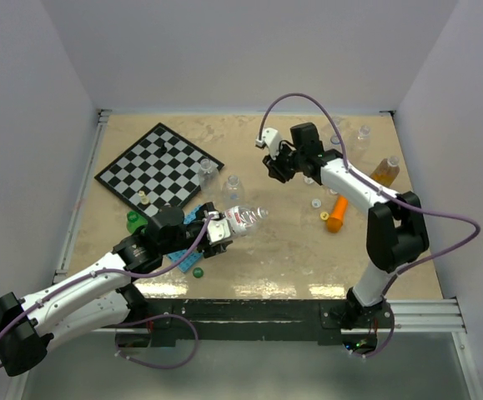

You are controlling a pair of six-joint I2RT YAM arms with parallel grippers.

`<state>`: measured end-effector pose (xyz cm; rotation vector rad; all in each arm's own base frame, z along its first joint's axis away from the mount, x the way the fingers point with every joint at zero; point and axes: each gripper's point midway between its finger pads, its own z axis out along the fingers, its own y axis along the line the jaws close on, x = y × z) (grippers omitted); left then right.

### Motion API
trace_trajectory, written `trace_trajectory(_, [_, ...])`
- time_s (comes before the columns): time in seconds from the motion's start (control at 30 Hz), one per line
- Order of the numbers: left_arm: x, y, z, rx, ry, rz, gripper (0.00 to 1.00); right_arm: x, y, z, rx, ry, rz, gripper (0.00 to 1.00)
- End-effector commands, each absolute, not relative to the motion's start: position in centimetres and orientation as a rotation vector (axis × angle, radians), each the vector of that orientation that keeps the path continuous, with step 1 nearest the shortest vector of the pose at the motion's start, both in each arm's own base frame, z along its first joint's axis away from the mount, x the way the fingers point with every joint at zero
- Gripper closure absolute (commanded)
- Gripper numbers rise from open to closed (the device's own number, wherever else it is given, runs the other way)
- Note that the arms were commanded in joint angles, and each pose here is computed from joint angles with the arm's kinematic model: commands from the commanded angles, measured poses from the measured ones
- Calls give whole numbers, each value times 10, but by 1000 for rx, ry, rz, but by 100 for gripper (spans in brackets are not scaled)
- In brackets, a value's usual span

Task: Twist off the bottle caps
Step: Place the bottle cap at the center of the board.

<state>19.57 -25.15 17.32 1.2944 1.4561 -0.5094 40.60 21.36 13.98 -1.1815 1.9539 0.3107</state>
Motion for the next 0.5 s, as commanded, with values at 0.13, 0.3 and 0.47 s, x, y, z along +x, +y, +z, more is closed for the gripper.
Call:
trace_trajectory(0.13, [197, -253, 189, 1256, 1421, -520, 100, 442, 230, 125, -1129, 2000, 349, 80])
trace_trajectory(0.3, [197, -254, 188, 1257, 1423, -519, 100, 451, 236, 96, -1135, 2066, 377, 79])
trace_trajectory(0.47, [197, -253, 187, 1258, 1426, -516, 100, 458, 238, 71, -1140, 2122, 384, 76])
